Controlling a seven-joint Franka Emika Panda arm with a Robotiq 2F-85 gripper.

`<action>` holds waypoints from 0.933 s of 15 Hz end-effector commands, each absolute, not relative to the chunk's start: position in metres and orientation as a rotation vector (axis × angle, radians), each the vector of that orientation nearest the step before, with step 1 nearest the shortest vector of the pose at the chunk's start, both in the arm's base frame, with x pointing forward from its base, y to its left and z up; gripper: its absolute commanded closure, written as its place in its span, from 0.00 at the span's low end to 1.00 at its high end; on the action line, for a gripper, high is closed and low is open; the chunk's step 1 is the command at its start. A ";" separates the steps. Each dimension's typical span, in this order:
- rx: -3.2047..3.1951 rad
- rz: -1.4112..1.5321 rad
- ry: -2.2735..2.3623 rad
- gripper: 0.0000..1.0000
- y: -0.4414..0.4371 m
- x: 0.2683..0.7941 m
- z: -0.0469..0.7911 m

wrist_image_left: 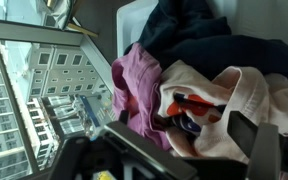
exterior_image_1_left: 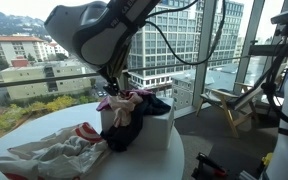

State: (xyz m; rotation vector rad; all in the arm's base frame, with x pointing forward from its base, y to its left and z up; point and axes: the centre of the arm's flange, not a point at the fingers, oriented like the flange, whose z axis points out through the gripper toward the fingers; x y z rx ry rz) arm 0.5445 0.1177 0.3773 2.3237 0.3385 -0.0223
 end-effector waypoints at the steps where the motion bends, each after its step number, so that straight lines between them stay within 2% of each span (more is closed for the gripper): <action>1: 2.445 0.049 0.214 0.00 0.112 0.535 0.369; 9: 2.520 0.068 0.019 0.00 0.110 0.547 0.317; 14: 2.515 0.178 0.034 0.00 0.110 0.555 0.298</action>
